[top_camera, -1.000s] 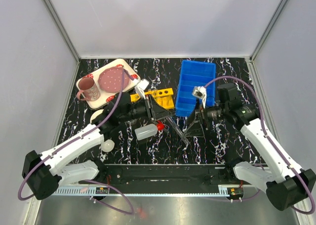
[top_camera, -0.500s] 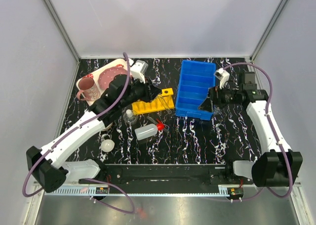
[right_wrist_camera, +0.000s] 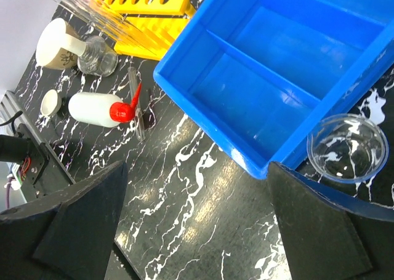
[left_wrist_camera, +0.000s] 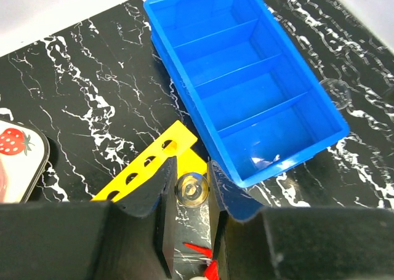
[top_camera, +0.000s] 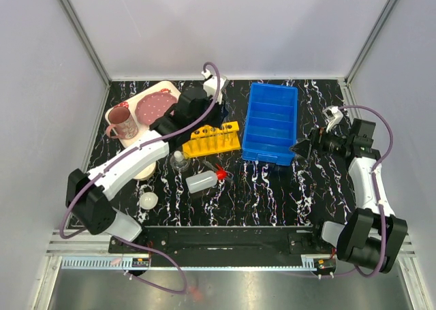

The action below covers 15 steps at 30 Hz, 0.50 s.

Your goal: Organize the chemistry lab equipment

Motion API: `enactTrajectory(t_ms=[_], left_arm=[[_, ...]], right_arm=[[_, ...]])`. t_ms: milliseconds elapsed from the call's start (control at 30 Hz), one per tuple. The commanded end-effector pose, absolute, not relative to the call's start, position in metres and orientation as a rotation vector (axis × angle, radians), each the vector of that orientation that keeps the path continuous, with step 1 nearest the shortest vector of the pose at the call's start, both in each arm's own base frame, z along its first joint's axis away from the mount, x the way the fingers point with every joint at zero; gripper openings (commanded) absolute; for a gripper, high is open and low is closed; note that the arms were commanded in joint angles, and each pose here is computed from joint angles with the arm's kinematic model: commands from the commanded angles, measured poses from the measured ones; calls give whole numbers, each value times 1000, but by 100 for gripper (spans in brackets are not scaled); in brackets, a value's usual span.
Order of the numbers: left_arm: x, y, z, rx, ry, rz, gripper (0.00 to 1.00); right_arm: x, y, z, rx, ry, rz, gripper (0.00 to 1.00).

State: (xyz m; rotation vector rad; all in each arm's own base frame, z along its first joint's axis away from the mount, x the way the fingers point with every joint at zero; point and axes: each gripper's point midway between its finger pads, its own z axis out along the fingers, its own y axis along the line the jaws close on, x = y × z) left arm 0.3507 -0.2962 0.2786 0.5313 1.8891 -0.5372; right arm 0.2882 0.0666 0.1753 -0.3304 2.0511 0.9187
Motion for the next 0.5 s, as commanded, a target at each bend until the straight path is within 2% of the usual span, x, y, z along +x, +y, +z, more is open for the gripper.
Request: enactTrajectory(t_ms=[0, 467], left_arm=[[376, -298, 296, 530, 1825, -451, 9], [391, -303, 279, 553, 1858, -390, 9]], right_arm=[[292, 69, 202, -441, 1915, 877, 100], [288, 72, 205, -467, 1896, 884, 100]])
